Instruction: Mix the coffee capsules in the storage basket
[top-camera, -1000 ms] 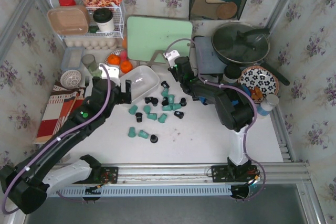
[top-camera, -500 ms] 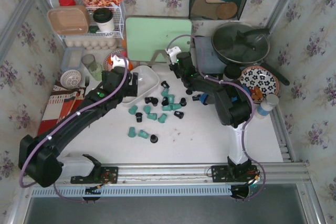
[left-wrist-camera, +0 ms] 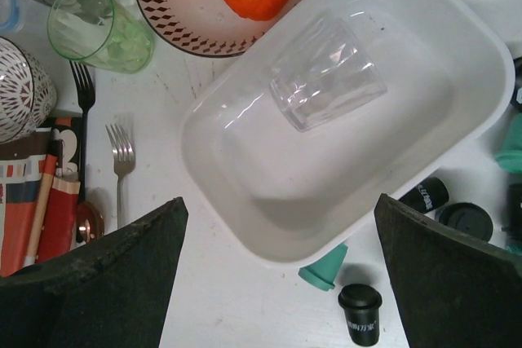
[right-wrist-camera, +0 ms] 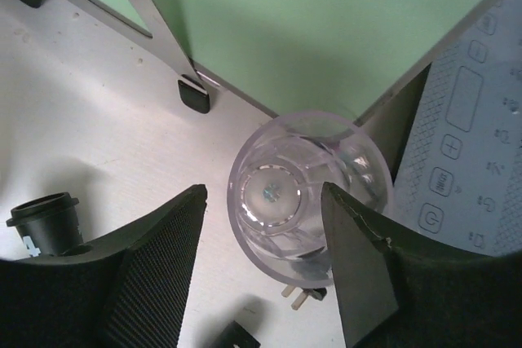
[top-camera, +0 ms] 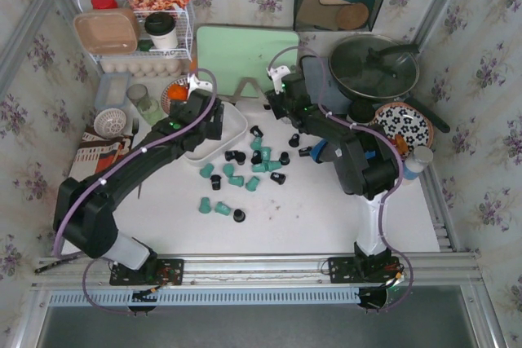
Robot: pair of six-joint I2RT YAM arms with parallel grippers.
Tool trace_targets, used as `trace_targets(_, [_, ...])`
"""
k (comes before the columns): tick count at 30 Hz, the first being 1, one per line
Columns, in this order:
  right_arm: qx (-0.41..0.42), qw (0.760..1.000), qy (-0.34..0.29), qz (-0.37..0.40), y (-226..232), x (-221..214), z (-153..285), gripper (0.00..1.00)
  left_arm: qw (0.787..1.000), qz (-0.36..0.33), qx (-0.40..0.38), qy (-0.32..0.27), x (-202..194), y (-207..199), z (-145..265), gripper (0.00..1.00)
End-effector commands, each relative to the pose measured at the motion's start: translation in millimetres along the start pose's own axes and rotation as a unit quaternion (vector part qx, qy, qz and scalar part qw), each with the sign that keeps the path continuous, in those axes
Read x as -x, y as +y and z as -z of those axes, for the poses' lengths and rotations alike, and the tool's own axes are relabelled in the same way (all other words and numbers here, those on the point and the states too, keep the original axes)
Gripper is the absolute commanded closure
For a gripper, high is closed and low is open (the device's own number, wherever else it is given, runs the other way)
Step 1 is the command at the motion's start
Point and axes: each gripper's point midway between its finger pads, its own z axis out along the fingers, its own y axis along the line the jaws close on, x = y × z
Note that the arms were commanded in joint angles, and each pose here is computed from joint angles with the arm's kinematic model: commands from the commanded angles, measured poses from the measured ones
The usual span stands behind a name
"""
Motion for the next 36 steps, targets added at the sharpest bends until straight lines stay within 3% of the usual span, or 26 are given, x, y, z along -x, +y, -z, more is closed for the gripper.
trace_targets(1, [-0.025, 1.000, -0.016, 0.003, -12.5, 20.0, 12.2, 0.33, 1.000, -0.012, 0.018, 0.006, 5.0, 3.1, -7.4, 0.01])
trace_targets(4, [-0.032, 0.999, -0.023, -0.008, -17.4, 30.8, 32.1, 0.28, 0.999, -0.018, 0.027, 0.012, 8.3, 3.3, -17.9, 0.01])
trace_targets(12, [-0.019, 0.992, -0.108, -0.063, -5.6, 51.5, 135.7, 0.25, 0.997, -0.003, 0.060, 0.051, 12.8, -4.7, -56.8, 0.00])
trace_targets(20, [0.019, 0.977, -0.163, -0.136, 23.8, 4.0, 198.7, 0.24, 0.988, 0.059, 0.129, 0.055, 7.5, -10.9, -96.9, 0.03])
trace_targets(24, [0.017, 0.973, -0.165, -0.163, 24.8, -24.7, 209.4, 0.23, 0.984, 0.071, 0.149, 0.063, 3.8, -15.9, -113.7, 0.04])
trace_targets(36, [0.069, 0.964, -0.189, -0.176, 39.6, -13.9, 223.3, 0.22, 0.969, 0.066, 0.209, 0.111, -8.5, -15.1, -128.6, 0.11])
